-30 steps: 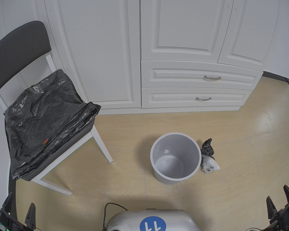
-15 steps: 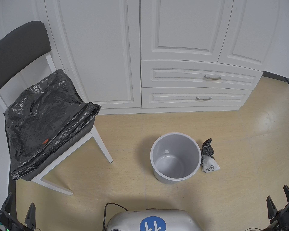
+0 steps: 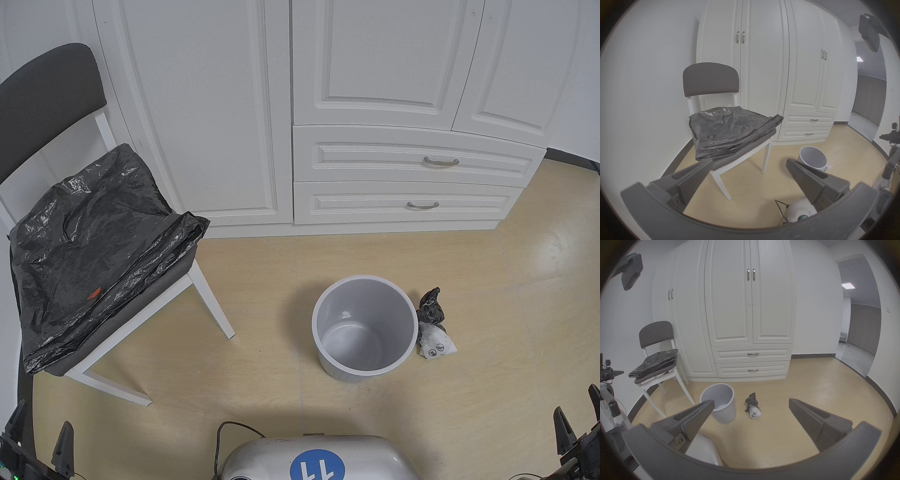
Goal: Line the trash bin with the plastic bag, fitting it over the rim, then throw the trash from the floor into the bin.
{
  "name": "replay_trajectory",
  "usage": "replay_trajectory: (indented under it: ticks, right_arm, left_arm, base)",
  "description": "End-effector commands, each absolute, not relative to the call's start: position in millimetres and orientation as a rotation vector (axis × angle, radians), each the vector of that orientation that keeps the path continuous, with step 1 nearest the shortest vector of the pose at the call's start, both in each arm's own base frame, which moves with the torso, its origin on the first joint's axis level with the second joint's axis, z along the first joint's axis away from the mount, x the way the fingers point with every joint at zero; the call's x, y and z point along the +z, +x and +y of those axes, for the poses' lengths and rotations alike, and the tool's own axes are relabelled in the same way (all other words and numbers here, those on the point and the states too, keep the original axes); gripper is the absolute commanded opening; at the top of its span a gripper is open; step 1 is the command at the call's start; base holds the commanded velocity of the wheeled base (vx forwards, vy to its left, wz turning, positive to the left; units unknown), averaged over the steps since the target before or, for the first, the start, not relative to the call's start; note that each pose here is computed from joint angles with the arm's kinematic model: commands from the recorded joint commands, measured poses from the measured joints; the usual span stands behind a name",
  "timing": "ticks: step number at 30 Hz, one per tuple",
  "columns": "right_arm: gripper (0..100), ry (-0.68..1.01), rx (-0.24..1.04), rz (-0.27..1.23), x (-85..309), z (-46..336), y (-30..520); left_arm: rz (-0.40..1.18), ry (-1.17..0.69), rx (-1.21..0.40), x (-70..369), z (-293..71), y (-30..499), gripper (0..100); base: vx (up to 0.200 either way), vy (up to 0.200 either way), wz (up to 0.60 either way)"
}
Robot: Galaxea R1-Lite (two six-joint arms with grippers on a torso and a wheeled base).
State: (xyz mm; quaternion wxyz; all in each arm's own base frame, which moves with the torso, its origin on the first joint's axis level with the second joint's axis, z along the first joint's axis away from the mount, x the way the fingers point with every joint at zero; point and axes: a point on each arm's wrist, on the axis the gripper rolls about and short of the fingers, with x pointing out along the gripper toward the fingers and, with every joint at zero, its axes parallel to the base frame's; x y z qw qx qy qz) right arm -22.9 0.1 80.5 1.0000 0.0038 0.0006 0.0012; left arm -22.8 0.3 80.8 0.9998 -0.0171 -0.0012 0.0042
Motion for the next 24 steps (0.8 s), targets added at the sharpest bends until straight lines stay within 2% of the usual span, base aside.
replay_trajectory:
  ticks: [1, 24]
  right_arm:
    - [100, 0.008, 0.003, 0.002, 75.6, 0.1, -22.9]
    - [100, 0.000, 0.005, 0.002, 75.6, 0.2, -22.9]
  left_arm:
    - [0.001, -0.035, 0.009, 76.2, 0.3, -22.6, 100]
    - [-0.002, -0.025, 0.009, 76.1, 0.3, -22.8, 100]
  base:
    - [0.000, 0.000, 0.00]
    - [0.000, 0.000, 0.00]
